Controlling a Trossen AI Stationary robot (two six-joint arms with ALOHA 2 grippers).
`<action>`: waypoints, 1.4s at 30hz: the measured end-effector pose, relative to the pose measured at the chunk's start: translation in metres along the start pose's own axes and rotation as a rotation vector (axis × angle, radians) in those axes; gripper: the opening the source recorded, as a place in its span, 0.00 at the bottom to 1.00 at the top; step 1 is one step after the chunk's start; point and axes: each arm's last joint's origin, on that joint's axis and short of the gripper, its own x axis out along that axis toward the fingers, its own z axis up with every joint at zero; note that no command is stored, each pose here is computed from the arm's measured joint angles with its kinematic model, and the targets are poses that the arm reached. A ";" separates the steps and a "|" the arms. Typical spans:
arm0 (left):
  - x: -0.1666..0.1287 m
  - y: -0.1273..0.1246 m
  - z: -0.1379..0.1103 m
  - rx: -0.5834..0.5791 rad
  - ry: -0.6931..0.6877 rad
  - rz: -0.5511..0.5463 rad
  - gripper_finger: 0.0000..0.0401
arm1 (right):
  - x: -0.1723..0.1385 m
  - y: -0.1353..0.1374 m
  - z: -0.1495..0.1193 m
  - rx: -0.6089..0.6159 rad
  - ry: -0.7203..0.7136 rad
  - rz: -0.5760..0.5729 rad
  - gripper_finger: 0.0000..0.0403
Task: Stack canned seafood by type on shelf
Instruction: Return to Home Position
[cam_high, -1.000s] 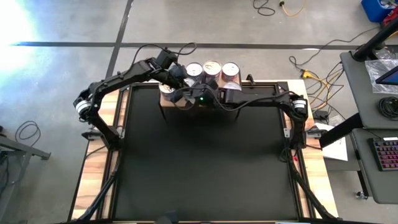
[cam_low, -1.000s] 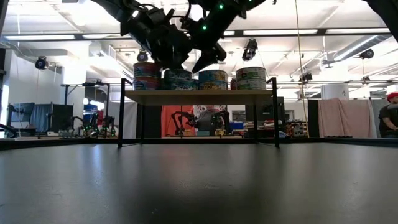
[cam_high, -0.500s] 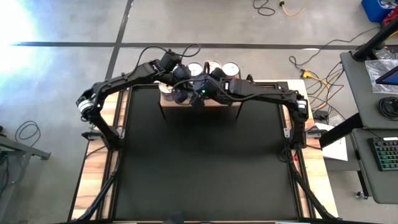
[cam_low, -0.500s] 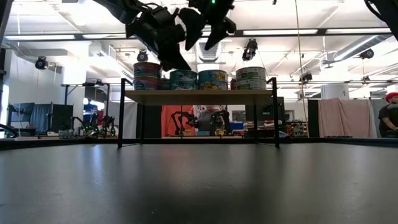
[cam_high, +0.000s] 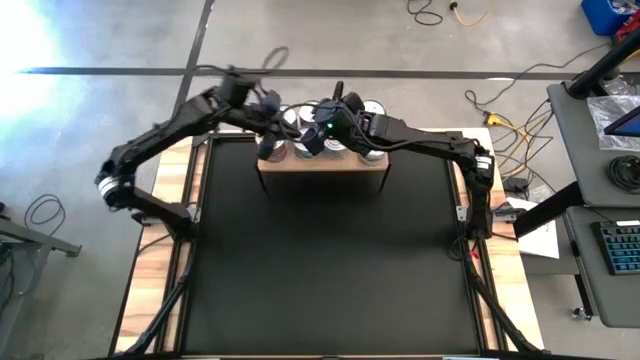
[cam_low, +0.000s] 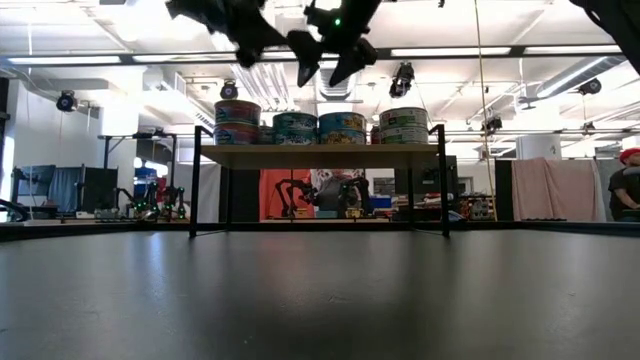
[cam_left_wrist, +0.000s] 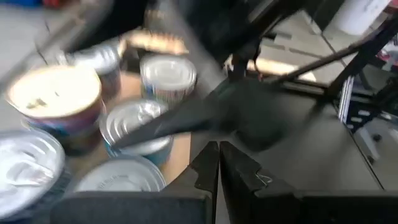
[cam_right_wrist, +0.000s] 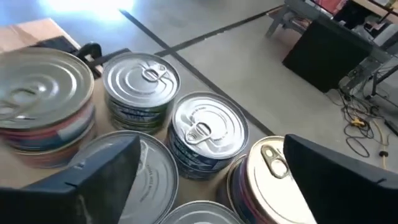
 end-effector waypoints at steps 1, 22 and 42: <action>-0.010 -0.006 0.004 0.018 -0.024 0.007 0.00 | 0.004 -0.002 0.000 0.006 -0.003 -0.004 0.96; -0.097 -0.064 0.038 0.317 -0.366 0.139 0.00 | -0.031 0.003 0.022 -0.069 -0.085 0.398 0.04; -0.046 -0.021 0.034 0.188 -0.270 0.221 0.00 | -0.153 -0.015 0.020 -0.098 -0.205 0.763 0.02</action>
